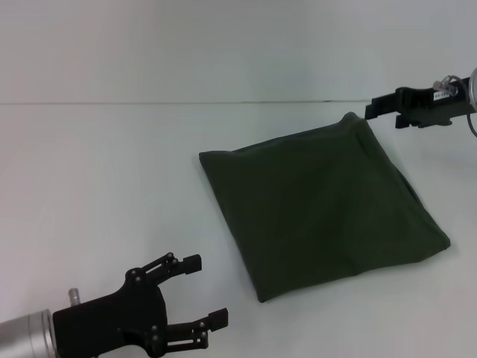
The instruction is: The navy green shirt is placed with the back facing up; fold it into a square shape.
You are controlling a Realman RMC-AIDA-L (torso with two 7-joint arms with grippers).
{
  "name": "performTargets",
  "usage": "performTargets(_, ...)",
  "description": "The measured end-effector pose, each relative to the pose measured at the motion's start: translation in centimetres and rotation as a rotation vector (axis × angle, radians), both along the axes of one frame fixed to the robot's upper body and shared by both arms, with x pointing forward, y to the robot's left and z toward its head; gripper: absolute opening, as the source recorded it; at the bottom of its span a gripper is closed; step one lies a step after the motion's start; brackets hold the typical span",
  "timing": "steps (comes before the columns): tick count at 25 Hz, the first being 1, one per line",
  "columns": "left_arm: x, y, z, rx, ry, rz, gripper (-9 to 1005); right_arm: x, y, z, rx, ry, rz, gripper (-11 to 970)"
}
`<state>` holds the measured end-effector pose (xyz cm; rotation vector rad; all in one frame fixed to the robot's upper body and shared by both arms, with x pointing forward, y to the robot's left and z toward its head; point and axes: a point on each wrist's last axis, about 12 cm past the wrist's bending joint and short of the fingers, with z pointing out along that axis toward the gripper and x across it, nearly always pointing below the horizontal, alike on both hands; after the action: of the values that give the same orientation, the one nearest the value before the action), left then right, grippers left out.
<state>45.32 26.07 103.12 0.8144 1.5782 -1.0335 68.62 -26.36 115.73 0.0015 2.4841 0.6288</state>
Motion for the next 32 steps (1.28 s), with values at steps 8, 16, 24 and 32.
performTargets(8, 0.1, 0.0, 0.0, 0.004, -0.002, 0.0, 950, -0.1, 0.2, -0.7, -0.024, -0.005, -0.003, 717)
performTargets(16, 0.3, 0.0, 0.0, 0.01, -0.002, 0.004, 949, 0.1, 1.2, -1.1, -0.033, -0.035, -0.006, 605)
performTargets(24, 0.3, 0.0, 0.0, 0.013, -0.003, 0.007, 949, 0.0, 2.4, -1.9, -0.054, -0.051, 0.005, 486)
performTargets(32, 0.4, 0.0, -0.1, 0.017, -0.003, 0.009, 950, 0.0, 2.8, -2.3, -0.055, -0.06, 0.001, 443)
